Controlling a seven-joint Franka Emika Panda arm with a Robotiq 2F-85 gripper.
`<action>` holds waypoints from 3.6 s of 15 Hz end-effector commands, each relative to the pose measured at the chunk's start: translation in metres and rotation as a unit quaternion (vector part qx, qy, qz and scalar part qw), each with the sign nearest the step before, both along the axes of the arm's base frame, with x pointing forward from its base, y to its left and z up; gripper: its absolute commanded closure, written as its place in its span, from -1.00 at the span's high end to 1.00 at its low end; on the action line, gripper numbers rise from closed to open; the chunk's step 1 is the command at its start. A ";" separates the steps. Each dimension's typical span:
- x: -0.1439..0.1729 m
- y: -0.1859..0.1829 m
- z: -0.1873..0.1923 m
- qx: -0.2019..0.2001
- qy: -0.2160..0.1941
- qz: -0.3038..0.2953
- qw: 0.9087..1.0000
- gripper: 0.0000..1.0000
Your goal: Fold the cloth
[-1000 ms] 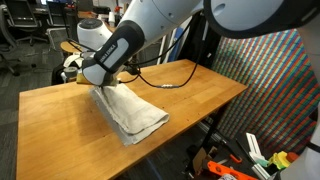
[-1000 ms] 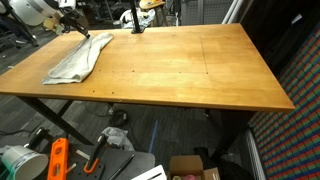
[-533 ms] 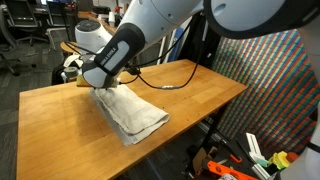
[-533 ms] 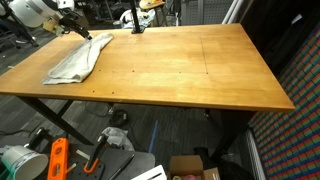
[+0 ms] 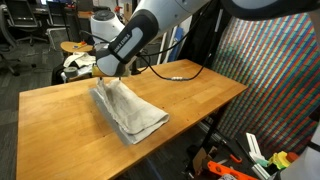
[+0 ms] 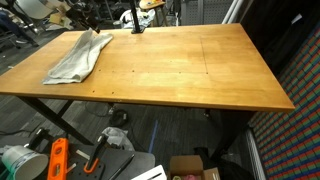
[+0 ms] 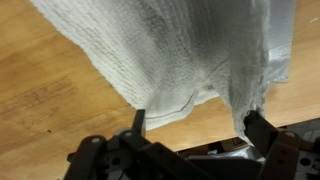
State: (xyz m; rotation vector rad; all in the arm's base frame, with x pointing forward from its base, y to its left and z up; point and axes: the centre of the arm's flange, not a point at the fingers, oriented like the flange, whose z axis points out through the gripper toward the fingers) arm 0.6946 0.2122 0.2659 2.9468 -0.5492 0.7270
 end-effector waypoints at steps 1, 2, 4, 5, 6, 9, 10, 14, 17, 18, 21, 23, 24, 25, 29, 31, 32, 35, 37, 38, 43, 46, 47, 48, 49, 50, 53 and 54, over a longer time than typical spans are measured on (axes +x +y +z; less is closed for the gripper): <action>-0.018 -0.016 0.014 0.021 0.032 0.049 0.998 1.00; -0.022 -0.015 0.016 0.026 0.042 0.063 0.997 1.00; -0.026 -0.013 0.022 0.035 0.046 0.079 0.995 1.00; -0.028 -0.013 0.028 0.041 0.043 0.082 0.995 1.00; -0.029 -0.013 0.033 0.047 0.044 0.085 0.994 1.00; -0.027 -0.020 0.041 0.053 0.030 0.075 0.995 1.00; -0.024 -0.023 0.039 0.052 0.030 0.069 0.996 1.00; -0.015 -0.031 0.014 0.051 0.053 0.062 0.995 1.00; -0.014 -0.030 -0.009 0.057 0.078 0.068 0.993 1.00; -0.014 -0.029 -0.015 0.060 0.086 0.070 0.992 1.00; -0.014 -0.025 -0.033 0.072 0.108 0.070 0.989 1.00; -0.014 -0.025 -0.040 0.078 0.110 0.062 0.989 1.00; -0.012 -0.025 -0.043 0.077 0.106 0.054 0.990 1.00; -0.010 -0.027 -0.045 0.074 0.101 0.047 0.991 1.00; 0.001 -0.040 -0.044 0.056 0.070 0.013 0.996 1.00; 0.009 -0.051 -0.045 0.053 0.062 -0.008 0.997 1.00; 0.013 -0.055 -0.047 0.053 0.060 -0.017 0.997 1.00; 0.018 -0.062 -0.057 0.054 0.063 -0.035 0.996 1.00; 0.020 -0.063 -0.060 0.060 0.064 -0.042 0.995 1.00; 0.020 -0.064 -0.063 0.059 0.061 -0.049 0.995 1.00; 0.029 -0.076 -0.069 0.040 0.029 -0.112 0.992 1.00; 0.034 -0.089 -0.068 0.016 0.015 -0.143 0.989 1.00; 0.035 -0.093 -0.067 0.010 0.011 -0.152 0.988 1.00; 0.037 -0.098 -0.067 0.006 0.007 -0.161 0.987 1.00; 0.038 -0.103 -0.067 0.004 0.004 -0.169 0.986 1.00; 0.038 -0.107 -0.066 0.001 0.002 -0.176 0.984 1.00; 0.041 -0.118 -0.066 -0.006 -0.008 -0.195 0.981 1.00; 0.041 -0.122 -0.064 -0.010 -0.011 -0.201 0.979 1.00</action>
